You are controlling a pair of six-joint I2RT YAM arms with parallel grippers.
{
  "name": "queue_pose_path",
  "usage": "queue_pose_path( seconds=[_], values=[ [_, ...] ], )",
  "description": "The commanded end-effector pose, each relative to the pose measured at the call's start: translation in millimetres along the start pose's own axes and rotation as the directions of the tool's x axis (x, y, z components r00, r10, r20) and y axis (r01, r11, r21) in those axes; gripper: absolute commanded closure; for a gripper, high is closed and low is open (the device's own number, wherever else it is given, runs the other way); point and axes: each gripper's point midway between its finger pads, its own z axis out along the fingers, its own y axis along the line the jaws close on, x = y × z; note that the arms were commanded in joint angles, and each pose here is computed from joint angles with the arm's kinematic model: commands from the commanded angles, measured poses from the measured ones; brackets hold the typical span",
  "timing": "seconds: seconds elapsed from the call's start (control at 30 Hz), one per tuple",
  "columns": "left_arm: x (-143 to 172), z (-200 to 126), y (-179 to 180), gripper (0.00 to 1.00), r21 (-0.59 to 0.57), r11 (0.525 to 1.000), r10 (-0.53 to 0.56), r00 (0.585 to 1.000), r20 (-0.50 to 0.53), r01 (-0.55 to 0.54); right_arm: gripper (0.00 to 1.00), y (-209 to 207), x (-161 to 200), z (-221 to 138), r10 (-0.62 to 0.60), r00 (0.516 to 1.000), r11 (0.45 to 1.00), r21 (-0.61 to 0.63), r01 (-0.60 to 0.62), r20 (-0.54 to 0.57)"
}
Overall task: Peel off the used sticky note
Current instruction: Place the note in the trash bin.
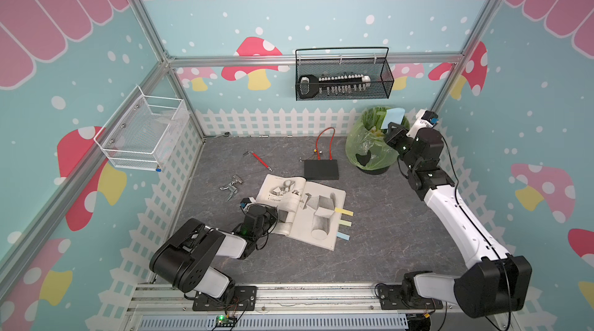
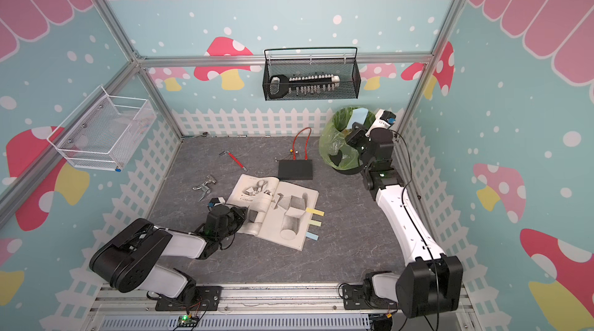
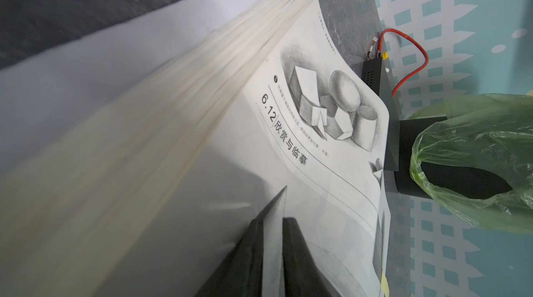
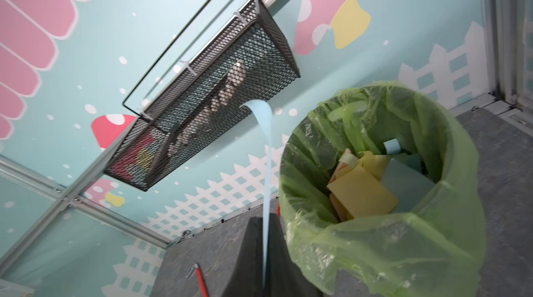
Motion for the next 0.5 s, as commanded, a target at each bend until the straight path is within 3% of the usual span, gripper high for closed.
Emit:
queue_pose_path(
  seconds=[0.0, 0.1, 0.2, 0.3, 0.47],
  values=[
    [50, -20, 86, 0.81, -0.292, 0.954, 0.004, 0.98, -0.199, -0.063, 1.0, -32, 28, 33, -0.056, 0.986, 0.997, 0.039, 0.062, -0.156],
    [47, -21, 84, 0.81, -0.293, 0.954, 0.007, 0.982, -0.191, -0.064, 1.0, -38, 21, 56, -0.054, 0.984, 0.998, 0.025, 0.059, -0.169],
    [45, -21, 83, 0.81, -0.295, 0.953, 0.01, 0.983, -0.184, -0.064, 0.68, -31, 9, 69, -0.084, 0.985, 0.996, 0.0, 0.085, -0.153],
    [44, -22, 82, 0.81, -0.295, 0.953, 0.012, 0.984, -0.179, -0.066, 0.47, -20, -6, 71, -0.118, 0.985, 0.993, -0.019, 0.116, -0.127],
    [42, -23, 81, 0.81, -0.298, 0.952, 0.014, 0.985, -0.173, -0.066, 0.4, -7, -24, 64, -0.151, 0.984, 0.988, -0.04, 0.148, -0.093]
  ],
)
